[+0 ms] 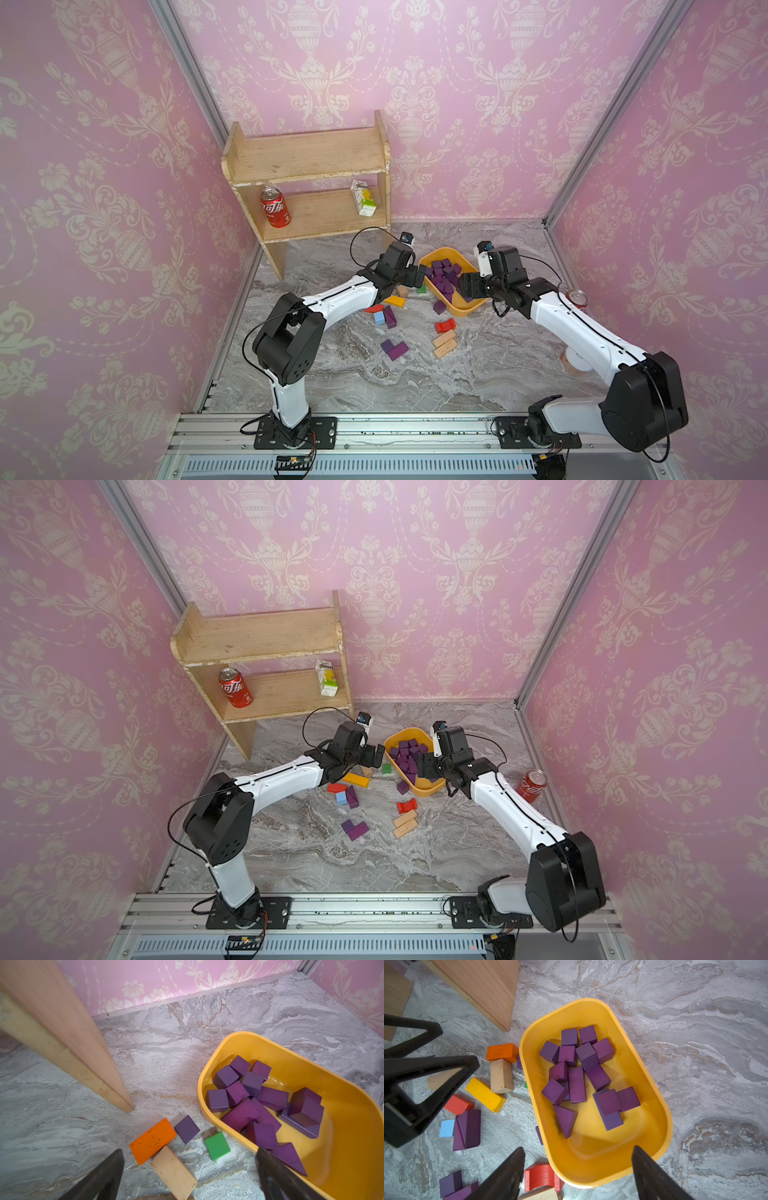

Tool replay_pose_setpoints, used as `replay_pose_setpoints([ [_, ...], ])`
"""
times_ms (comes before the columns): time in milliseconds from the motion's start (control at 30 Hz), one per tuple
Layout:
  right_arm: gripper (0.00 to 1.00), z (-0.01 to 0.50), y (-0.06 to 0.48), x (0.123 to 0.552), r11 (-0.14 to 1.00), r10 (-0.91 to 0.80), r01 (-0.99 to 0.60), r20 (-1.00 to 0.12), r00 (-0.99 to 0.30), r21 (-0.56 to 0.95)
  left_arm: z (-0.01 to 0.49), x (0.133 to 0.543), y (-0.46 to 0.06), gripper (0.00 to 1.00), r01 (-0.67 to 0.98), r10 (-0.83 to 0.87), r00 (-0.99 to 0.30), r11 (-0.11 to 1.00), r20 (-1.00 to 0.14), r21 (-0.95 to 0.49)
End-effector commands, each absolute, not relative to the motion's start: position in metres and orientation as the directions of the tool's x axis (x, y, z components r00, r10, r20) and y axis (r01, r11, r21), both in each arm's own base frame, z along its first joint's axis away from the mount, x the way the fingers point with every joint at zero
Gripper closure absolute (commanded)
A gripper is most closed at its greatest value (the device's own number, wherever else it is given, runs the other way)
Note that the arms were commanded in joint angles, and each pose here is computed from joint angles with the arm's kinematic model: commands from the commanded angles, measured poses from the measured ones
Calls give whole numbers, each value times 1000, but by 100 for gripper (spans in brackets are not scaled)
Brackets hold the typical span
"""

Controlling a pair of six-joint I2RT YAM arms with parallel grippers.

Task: Pick purple bricks into the storage bin
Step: Pick up the building block from the center of the board.

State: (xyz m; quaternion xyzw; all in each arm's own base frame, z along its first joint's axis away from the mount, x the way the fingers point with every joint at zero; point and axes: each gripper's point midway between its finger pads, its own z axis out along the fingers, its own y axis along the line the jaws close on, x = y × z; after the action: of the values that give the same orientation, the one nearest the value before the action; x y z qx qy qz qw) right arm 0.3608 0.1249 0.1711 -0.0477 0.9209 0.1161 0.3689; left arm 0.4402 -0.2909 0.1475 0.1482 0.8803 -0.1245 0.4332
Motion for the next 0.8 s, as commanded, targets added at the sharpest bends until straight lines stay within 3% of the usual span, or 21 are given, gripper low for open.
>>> replay_pose_setpoints([
  [0,17,189,132,356,947,24,-220,-737,-675,232,153,443,-305,1,416,209,-578,907,-789,-65],
  [433,15,194,136,355,941,24,-227,-718,-696,251,121,420,-318,1,473,313,-586,881,-747,-1],
  [767,14,198,126,370,934,101,-181,-713,-694,308,107,404,-353,4,600,412,-507,799,-757,33],
])
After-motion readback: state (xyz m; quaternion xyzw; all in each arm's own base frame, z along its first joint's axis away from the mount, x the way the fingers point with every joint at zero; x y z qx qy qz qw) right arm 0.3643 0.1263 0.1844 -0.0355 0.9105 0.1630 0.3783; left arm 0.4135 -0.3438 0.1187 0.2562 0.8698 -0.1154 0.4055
